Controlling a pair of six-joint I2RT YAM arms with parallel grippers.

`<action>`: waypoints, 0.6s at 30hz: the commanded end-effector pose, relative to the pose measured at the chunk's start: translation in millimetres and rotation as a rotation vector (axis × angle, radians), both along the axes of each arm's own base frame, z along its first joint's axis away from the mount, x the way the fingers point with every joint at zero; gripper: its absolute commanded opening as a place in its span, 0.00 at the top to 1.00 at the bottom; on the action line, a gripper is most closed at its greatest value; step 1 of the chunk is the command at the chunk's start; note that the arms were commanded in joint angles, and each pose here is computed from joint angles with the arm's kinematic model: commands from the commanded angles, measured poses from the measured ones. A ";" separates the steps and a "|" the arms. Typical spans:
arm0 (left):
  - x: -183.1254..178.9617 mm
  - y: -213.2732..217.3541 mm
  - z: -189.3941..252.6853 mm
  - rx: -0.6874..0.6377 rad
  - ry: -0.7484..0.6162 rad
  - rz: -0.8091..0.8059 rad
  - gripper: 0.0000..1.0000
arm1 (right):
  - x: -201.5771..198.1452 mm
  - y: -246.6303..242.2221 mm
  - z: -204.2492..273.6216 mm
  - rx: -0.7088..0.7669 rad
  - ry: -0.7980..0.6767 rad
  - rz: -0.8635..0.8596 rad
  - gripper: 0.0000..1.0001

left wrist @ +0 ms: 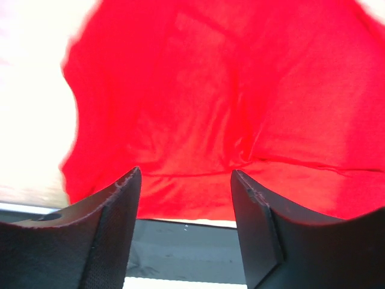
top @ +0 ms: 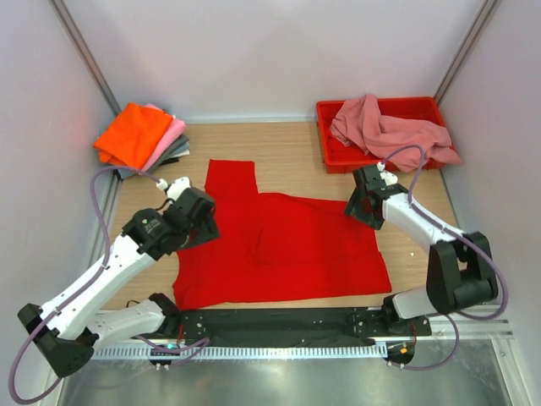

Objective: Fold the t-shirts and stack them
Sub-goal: Fold the tshirt

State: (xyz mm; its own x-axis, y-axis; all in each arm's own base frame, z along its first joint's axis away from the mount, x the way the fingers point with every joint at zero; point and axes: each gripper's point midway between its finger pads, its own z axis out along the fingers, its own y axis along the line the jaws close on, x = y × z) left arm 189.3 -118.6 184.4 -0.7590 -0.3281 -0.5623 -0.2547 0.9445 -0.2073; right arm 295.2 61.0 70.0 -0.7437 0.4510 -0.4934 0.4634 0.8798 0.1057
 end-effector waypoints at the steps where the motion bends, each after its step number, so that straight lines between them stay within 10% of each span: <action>1: 3.9 22.3 30.0 0.129 -0.071 -0.056 0.37 | 29.9 -3.8 2.3 0.022 -0.049 -0.005 0.35; 18: -15.9 40.8 4.9 0.155 -0.032 -0.053 0.34 | 78.4 -24.3 -36.1 -0.005 0.000 -0.026 0.52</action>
State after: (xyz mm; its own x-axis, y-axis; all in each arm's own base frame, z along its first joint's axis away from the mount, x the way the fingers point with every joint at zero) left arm 176.3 -84.0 193.6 -0.7524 -0.1939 -0.6296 -0.1840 0.9795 -0.0817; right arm 346.8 39.8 19.3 -0.7631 0.4792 -0.4337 0.5019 0.8621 0.0696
